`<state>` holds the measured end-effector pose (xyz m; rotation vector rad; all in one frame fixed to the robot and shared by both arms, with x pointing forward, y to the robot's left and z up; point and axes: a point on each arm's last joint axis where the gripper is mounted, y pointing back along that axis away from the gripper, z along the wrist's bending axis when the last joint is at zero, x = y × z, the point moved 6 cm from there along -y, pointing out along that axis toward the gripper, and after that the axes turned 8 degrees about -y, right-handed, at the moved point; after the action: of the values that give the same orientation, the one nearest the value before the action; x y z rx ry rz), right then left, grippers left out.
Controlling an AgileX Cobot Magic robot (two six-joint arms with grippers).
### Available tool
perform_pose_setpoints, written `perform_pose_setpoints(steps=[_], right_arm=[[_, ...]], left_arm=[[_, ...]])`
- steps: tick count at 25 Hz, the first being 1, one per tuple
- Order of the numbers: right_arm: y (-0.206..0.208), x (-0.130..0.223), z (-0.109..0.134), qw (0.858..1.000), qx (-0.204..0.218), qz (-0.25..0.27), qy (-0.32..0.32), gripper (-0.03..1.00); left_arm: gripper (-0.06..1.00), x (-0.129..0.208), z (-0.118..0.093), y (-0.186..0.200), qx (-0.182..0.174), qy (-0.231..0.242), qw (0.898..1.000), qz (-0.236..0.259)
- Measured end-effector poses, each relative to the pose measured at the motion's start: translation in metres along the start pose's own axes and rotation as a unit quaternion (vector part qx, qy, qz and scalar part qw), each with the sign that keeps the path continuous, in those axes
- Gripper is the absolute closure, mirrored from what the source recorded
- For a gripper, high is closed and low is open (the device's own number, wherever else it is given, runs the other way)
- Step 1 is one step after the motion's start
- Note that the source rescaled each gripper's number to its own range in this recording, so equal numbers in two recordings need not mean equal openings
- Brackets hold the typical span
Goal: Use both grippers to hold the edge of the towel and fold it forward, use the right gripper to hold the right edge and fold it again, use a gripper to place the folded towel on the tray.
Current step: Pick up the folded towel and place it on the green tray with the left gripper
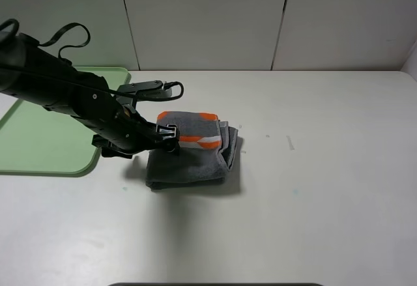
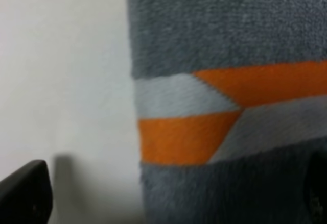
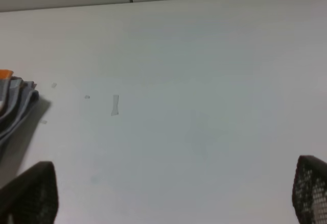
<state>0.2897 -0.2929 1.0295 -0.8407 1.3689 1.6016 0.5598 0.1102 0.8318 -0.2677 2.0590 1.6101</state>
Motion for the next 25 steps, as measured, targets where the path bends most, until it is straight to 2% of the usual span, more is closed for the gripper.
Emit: perform_pose_setpoints(steps=[11, 17, 18, 19, 25], right_arm=[[0.0, 0.0, 0.0, 1.0, 0.0, 0.0, 0.0, -0.03], [0.0, 0.0, 0.0, 1.0, 0.0, 0.001, 0.0, -0.03], [0.0, 0.0, 0.0, 1.0, 0.0, 0.001, 0.0, -0.03], [0.0, 0.0, 0.0, 1.0, 0.0, 0.001, 0.0, -0.03], [0.0, 0.0, 0.0, 1.0, 0.0, 0.001, 0.0, -0.03]], left_arm=[[-0.05, 0.0, -0.007, -0.013, 0.002, -0.013, 1.0, 0.014], [0.08, 0.001, -0.007, -0.014, 0.001, -0.014, 1.0, 0.016], [0.14, 0.001, -0.007, -0.015, 0.001, -0.013, 1.0, 0.017], [0.28, 0.001, -0.007, -0.015, 0.002, -0.012, 1.0, 0.017], [0.66, 0.002, -0.009, -0.016, 0.002, -0.009, 1.0, 0.019]])
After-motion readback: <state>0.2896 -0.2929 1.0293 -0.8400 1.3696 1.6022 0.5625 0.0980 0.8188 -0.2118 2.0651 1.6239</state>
